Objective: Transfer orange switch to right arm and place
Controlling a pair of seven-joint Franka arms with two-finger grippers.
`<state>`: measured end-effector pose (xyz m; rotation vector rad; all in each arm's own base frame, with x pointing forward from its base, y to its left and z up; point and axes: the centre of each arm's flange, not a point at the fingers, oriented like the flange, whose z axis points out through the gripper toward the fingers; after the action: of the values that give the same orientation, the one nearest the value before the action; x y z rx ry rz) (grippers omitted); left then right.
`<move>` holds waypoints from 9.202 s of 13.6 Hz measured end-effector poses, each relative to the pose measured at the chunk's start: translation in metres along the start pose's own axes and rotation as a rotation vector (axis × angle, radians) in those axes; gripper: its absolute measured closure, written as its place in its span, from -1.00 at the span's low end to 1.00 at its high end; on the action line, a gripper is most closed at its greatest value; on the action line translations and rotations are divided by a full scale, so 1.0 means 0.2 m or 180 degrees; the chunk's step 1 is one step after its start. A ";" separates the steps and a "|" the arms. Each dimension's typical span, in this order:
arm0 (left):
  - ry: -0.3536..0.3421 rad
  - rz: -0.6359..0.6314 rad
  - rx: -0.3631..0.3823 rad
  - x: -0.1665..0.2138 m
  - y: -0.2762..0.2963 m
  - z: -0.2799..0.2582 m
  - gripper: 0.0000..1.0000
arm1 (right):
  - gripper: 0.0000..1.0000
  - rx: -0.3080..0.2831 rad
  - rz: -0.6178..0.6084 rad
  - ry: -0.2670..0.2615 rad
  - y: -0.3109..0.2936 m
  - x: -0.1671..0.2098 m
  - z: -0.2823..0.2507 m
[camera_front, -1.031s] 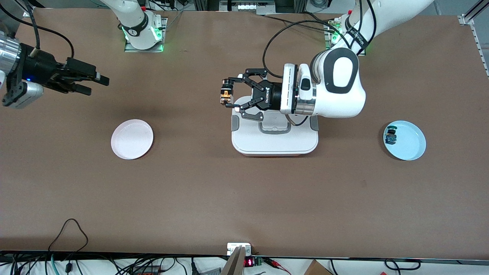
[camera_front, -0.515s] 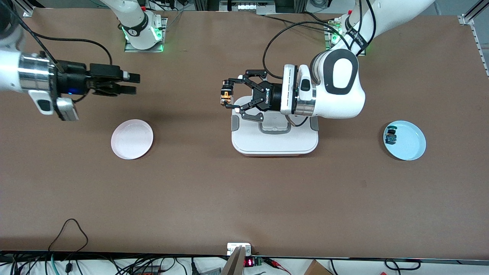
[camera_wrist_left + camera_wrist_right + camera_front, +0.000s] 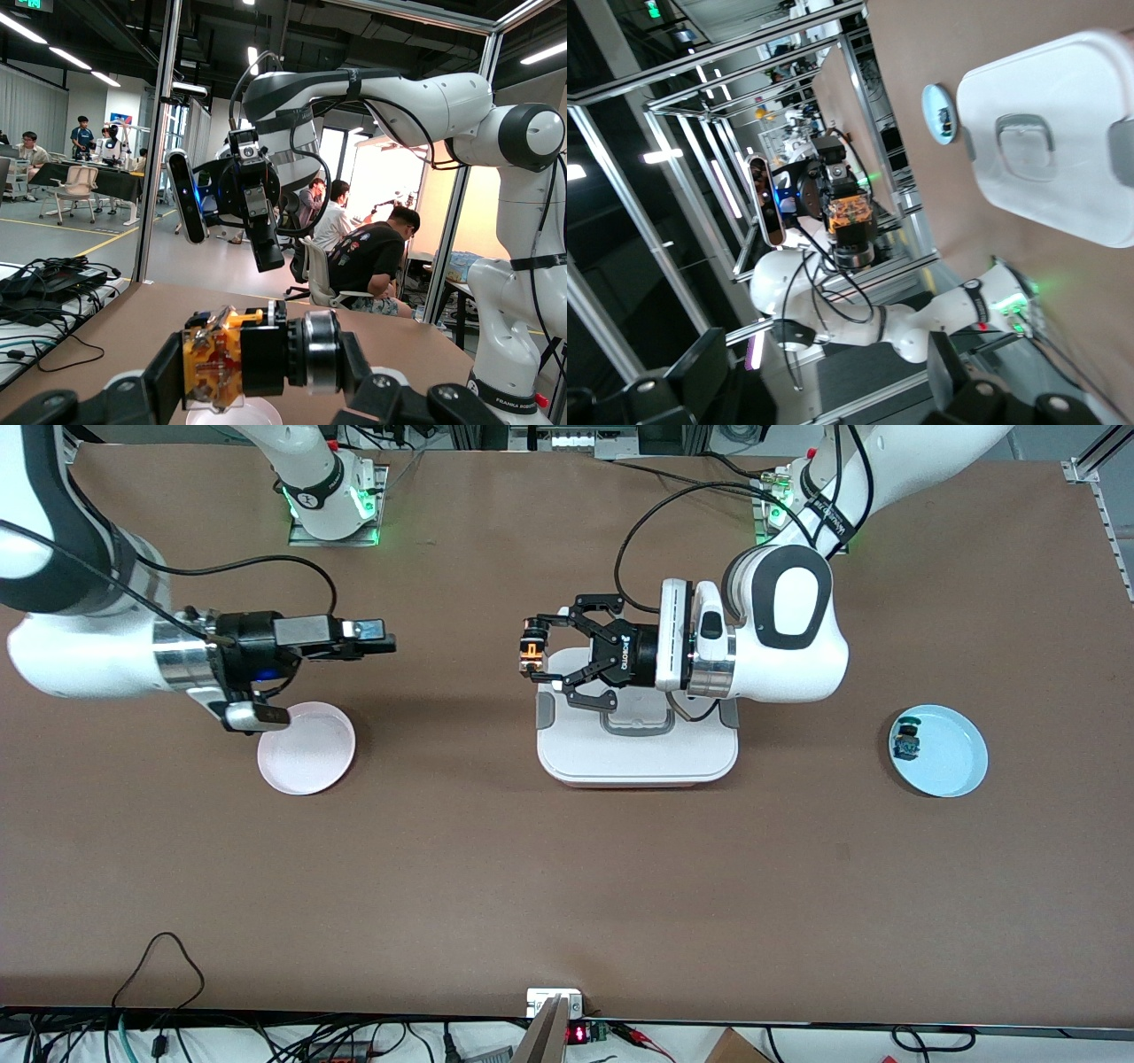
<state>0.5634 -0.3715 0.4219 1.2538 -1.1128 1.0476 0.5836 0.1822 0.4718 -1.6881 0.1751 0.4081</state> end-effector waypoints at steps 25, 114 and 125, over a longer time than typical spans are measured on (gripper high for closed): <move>0.0107 0.0156 -0.0098 -0.05 -0.02 -0.13 -0.44 | -1.00 0.0704 -0.0426 -0.0052 0.31 0.17 0.83; -0.4084 -0.3118 0.3241 0.80 0.25 -2.09 -1.00 | 0.19 -0.4573 -0.3878 -0.2438 1.33 0.31 -0.52; -0.4017 -0.3123 0.3352 0.57 0.25 -2.03 -1.00 | 0.19 -0.4708 -0.4039 -0.2571 1.47 0.33 -0.49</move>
<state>0.5525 0.0353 0.5445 3.0830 -0.4563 -0.1547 0.5600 0.0459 0.1875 -2.3418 -2.1350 0.1449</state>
